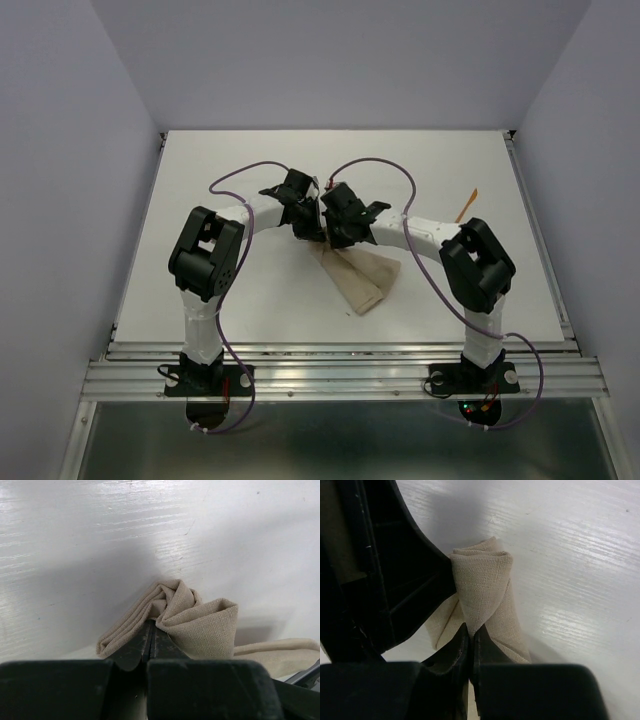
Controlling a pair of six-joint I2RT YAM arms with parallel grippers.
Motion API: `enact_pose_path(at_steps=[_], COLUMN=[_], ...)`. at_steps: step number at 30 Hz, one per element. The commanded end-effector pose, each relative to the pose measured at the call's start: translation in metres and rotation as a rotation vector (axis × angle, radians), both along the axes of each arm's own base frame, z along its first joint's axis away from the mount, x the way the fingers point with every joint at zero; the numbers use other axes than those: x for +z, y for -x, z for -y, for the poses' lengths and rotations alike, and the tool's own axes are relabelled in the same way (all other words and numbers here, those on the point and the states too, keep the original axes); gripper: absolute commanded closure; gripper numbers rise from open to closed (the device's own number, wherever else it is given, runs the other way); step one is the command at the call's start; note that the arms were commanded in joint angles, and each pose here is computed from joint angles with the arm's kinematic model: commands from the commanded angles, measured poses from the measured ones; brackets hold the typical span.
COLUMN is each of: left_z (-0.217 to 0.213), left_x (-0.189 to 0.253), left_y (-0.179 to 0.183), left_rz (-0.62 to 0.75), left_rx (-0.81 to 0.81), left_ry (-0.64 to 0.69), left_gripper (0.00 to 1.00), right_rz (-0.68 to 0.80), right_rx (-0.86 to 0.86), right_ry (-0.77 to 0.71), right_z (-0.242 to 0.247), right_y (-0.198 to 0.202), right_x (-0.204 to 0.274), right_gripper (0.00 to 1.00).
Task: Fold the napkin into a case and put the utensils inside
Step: Fold the 2/3-rectangle-folded napkin at the center of the board.
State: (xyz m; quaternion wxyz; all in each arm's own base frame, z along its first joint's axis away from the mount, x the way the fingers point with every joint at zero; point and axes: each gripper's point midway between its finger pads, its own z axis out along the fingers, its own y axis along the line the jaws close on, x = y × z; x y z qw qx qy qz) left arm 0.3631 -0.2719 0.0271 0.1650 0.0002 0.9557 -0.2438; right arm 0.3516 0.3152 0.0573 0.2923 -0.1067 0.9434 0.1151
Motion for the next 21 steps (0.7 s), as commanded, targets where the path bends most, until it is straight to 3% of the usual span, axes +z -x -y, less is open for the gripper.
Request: enact_pose_path(at_steps=[1,9,21], left_z=[-0.021,-0.021,-0.021], left_x=[-0.029,-0.029,-0.011], left_y=[0.027,0.028,0.033], left_rz=[-0.101,-0.101,-0.099], left_rx=[-0.015,-0.016,-0.005], left_ry=[-0.100,-0.099,-0.070], left_gripper=[1.00,1.00,1.00], right_rz=[0.025,0.010,-0.101], right_rx=[-0.019,-0.044,-0.115], right_ry=[-0.042,-0.023,-0.024], right_z=[-0.013,-0.014,-0.010], right_y=[-0.004,-0.002,0.014], right_x=[0.014,0.005,-0.052], right_gripper=[0.99,0.99,0.99])
